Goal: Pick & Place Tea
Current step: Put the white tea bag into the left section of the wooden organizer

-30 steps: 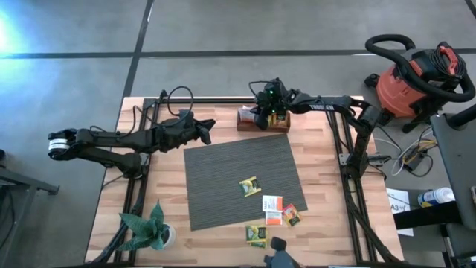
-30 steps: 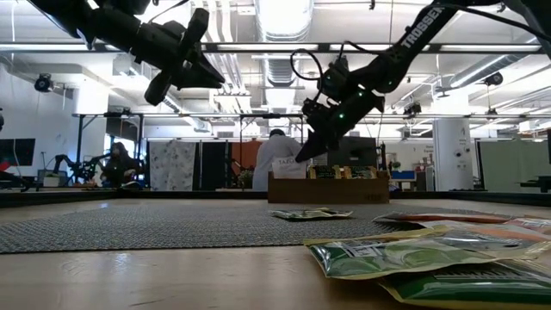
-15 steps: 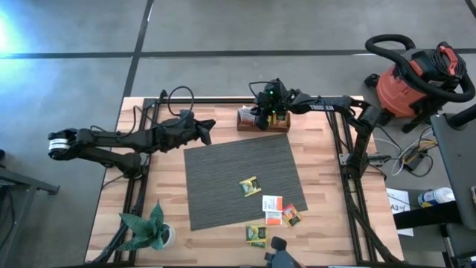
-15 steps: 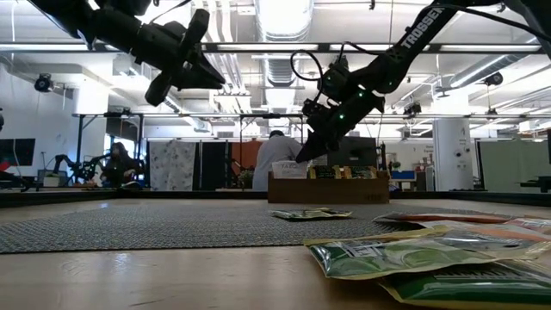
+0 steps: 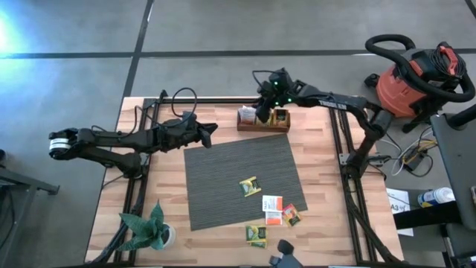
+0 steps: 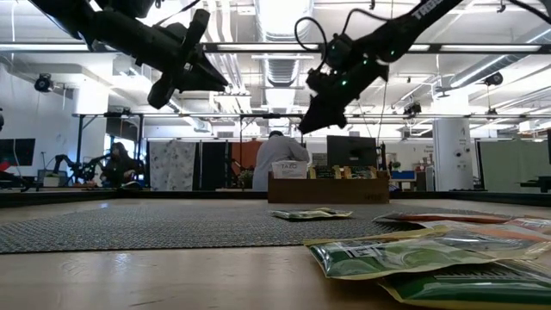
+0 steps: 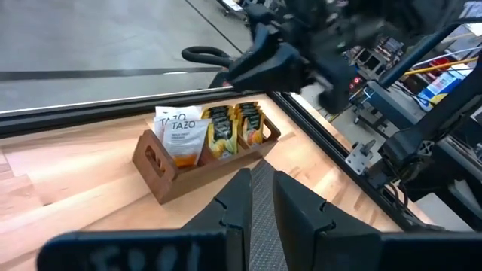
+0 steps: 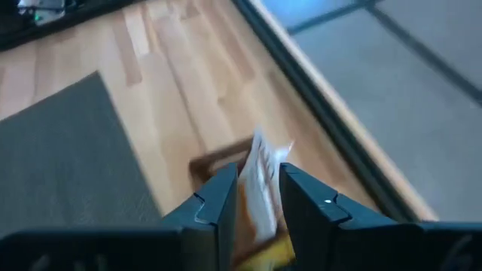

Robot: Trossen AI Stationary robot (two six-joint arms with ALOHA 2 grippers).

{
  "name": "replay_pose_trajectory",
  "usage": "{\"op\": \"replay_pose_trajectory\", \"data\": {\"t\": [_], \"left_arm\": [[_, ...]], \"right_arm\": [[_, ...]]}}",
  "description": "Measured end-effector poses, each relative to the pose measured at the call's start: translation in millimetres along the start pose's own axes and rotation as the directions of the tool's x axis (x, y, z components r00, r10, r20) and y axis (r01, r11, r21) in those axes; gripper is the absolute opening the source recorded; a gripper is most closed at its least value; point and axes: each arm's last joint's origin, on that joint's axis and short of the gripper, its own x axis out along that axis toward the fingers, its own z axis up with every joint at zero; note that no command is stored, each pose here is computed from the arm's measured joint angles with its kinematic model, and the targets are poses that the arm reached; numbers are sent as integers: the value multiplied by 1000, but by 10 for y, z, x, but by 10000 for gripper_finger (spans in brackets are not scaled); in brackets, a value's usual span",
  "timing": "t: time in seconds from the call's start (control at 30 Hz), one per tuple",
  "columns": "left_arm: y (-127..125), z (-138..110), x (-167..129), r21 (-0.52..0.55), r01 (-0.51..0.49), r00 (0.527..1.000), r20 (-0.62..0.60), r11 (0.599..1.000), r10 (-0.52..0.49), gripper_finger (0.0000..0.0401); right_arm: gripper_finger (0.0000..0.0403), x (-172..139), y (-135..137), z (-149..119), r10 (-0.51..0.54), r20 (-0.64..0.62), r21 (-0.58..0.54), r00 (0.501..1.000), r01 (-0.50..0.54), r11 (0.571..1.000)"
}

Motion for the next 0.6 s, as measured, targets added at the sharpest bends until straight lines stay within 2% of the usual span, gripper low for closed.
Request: {"op": "replay_pose_trajectory", "data": {"t": [0.27,0.4,0.6], "left_arm": [[3,-5,0,10,-2,1000,-4,1000,3,51],[4,-7,0,10,0,1000,-6,1000,0,51],[35,-90,-1,38,56,995,-80,998,-53,51]], "right_arm": [[80,-317,228,-185,39,-206,45,978,-30,999],[75,-425,459,-318,80,-307,78,949,-58,995],[81,-541,897,-624,150,-412,137,899,-102,985]]}}
